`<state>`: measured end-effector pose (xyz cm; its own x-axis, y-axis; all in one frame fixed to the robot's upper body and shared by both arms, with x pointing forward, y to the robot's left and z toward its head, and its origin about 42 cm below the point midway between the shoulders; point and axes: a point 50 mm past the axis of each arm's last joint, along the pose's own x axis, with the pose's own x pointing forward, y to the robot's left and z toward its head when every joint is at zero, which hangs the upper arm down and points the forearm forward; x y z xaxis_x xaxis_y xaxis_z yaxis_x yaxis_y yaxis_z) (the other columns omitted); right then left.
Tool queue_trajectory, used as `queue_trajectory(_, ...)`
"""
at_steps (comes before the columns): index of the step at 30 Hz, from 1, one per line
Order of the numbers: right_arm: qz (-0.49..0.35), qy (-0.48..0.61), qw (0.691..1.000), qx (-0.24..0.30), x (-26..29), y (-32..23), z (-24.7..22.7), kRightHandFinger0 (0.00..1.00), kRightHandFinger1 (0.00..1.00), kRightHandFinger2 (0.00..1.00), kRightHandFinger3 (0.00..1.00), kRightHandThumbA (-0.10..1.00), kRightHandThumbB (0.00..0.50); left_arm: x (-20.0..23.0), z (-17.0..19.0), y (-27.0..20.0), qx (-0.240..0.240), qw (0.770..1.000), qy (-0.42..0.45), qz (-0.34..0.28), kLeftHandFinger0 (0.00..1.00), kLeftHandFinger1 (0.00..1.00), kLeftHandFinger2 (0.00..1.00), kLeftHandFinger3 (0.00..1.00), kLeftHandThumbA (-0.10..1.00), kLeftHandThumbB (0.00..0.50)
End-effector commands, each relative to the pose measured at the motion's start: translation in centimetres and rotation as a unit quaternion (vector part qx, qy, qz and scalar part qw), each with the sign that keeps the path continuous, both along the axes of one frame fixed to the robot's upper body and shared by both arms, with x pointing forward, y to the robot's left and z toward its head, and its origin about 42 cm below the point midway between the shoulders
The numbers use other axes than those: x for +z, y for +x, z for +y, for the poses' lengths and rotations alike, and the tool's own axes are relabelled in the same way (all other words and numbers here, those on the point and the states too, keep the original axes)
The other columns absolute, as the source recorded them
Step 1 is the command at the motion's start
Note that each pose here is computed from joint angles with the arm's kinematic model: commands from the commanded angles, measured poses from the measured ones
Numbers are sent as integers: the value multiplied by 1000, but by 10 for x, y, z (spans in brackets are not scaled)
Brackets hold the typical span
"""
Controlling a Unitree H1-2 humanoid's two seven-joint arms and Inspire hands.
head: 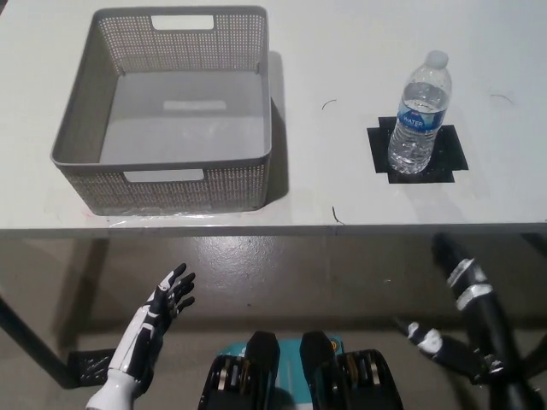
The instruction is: Use the right hand to pick up a water botttle and place it into a container on the left side
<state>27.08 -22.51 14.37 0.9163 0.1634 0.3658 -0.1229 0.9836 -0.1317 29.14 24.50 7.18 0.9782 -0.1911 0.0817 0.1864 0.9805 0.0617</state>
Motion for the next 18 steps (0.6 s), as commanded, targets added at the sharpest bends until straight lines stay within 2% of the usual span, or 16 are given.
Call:
queue_trajectory(1, -67, -9, 997, -36, 36, 14, -12, 1000, 1000, 1000, 1000, 1000, 370, 12, 3, 4, -7, 999, -4, -32, 1000, 1000, 1000, 1000, 1000, 157)
queue_trajectory(4, -69, 4, 996, -49, 47, 28, -19, 1000, 1000, 1000, 1000, 1000, 345, 11, 2, 3, -6, 999, -4, -33, 1000, 1000, 1000, 1000, 1000, 152)
queue_trajectory(5, -68, 8, 996, -50, 48, 30, -20, 1000, 1000, 1000, 1000, 1000, 311, 11, 2, 3, -5, 999, -4, -33, 1000, 1000, 1000, 1000, 1000, 151)
queue_trajectory(6, -61, 25, 996, -55, 54, 43, -23, 1000, 1000, 1000, 1000, 1000, 370, 12, 2, 3, -4, 999, -2, -33, 1000, 1000, 1000, 1000, 1000, 161)
queue_trajectory(7, -60, 28, 996, -56, 55, 44, -24, 1000, 1000, 1000, 1000, 1000, 371, 12, 2, 2, -4, 999, -1, -32, 1000, 1000, 1000, 1000, 1000, 161)
queue_trajectory(9, -57, 36, 996, -53, 61, 57, -28, 1000, 1000, 1000, 1000, 1000, 337, 12, 2, 3, -6, 999, 0, -33, 1000, 1000, 1000, 1000, 1000, 161)
queue_trajectory(17, -21, 10, 998, -65, 80, 108, -39, 1000, 1000, 1000, 1000, 1000, 342, 11, 3, 2, -6, 999, 4, -31, 1000, 1000, 1000, 1000, 1000, 161)
queue_trajectory(18, -12, 22, 998, -58, 80, 118, -39, 1000, 1000, 1000, 1000, 1000, 359, 10, 2, 1, -9, 1000, -6, -27, 1000, 1000, 1000, 1000, 1000, 161)
